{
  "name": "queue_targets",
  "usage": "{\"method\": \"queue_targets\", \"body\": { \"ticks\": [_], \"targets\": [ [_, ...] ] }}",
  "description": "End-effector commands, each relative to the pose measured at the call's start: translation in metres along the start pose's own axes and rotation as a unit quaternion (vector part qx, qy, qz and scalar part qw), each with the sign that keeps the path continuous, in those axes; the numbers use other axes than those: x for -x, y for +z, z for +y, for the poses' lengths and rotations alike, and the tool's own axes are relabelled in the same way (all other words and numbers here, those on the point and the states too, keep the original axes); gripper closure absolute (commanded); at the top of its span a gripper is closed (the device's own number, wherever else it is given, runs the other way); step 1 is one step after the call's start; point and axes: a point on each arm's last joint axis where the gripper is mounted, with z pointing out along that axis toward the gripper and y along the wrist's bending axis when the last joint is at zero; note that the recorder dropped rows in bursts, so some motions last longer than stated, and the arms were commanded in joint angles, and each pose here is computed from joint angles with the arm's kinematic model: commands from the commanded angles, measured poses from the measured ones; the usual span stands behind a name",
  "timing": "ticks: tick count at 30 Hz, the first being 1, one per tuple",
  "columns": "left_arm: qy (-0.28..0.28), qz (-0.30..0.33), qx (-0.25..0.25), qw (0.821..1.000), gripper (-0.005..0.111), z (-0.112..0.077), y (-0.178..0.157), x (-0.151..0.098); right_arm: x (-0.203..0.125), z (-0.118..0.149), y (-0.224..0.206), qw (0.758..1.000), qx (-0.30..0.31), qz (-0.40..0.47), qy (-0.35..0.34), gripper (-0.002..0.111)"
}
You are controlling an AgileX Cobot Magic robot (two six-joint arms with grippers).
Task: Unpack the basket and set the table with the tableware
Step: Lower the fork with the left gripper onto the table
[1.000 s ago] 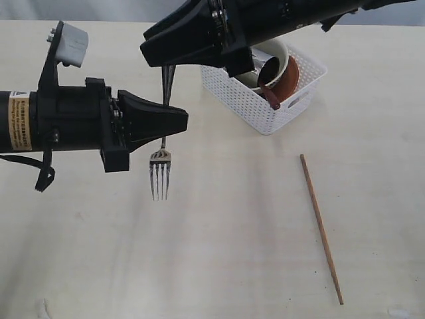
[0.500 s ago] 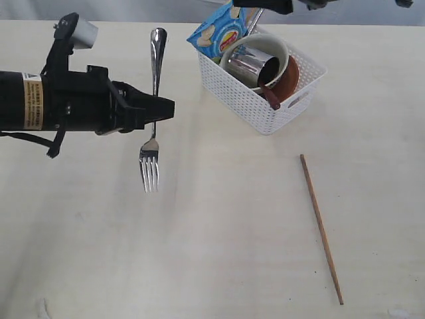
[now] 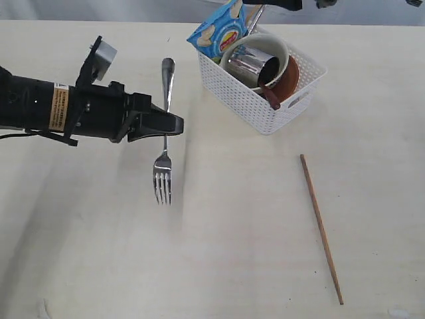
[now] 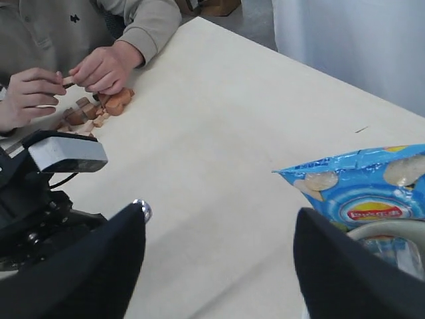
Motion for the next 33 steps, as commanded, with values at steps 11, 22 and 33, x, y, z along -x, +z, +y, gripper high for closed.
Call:
{"method": "queue_targets", "body": {
  "ticks": [11, 22, 33],
  "targets": [
    [-0.087, 0.058, 0.001, 0.995, 0.107, 0.025, 0.008, -0.017, 0.001, -0.003, -0.004, 1.0, -0.018, 0.002, 0.007, 0.047],
    [-0.156, 0.074, 0.07, 0.982, 0.107, 0.037, 0.006, -0.028, 0.001, -0.004, -0.004, 1.0, -0.02, 0.001, 0.012, 0.047],
    [-0.203, 0.083, 0.119, 0.969, 0.106, 0.045, 0.002, -0.048, 0.002, -0.005, -0.005, 1.0, -0.028, -0.001, 0.013, 0.047]
  ]
}}
